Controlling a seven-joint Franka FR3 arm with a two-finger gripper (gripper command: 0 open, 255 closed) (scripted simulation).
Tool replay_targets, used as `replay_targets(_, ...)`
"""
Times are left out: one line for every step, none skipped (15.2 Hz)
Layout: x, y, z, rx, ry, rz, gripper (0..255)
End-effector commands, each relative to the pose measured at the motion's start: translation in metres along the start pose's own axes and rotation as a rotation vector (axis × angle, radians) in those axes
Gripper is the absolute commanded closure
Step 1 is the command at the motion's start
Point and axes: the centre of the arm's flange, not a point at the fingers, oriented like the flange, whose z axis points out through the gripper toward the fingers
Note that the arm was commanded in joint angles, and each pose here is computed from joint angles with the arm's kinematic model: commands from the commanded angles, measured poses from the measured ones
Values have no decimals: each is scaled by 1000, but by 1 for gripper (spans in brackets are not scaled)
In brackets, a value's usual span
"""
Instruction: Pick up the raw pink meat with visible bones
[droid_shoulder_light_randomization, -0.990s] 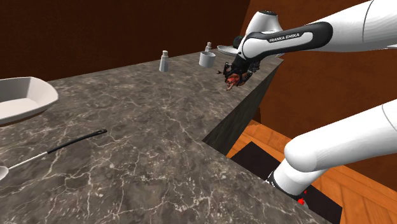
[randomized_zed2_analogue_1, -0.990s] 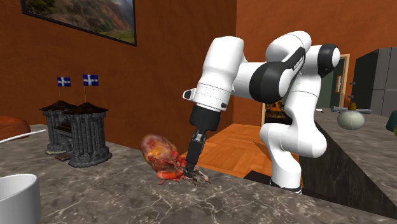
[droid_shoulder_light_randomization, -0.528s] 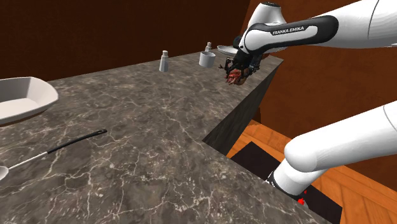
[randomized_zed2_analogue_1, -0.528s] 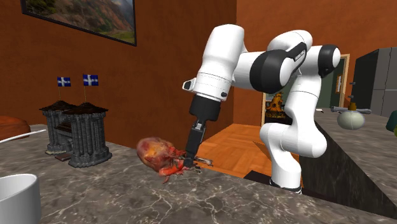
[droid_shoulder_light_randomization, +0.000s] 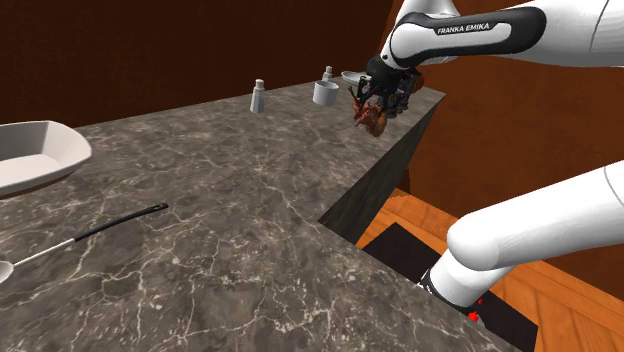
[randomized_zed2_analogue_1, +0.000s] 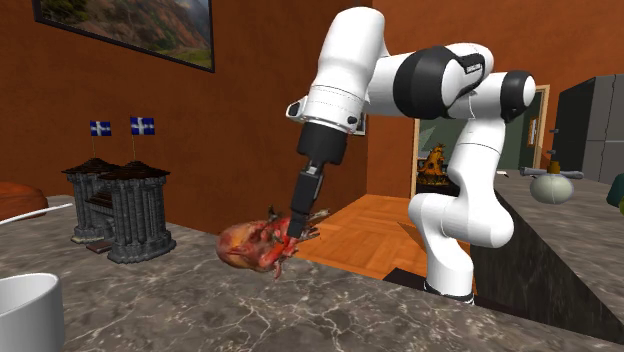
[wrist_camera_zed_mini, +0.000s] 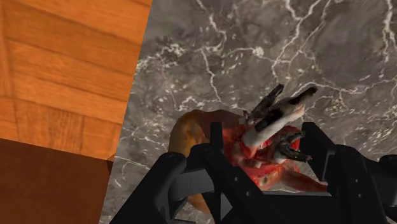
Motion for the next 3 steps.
replay_targets(3, 0, -12, 1, 1, 0, 255)
replay_targets(3, 0, -13, 1, 1, 0, 255)
replay_targets(3, 0, -13, 1, 1, 0, 255)
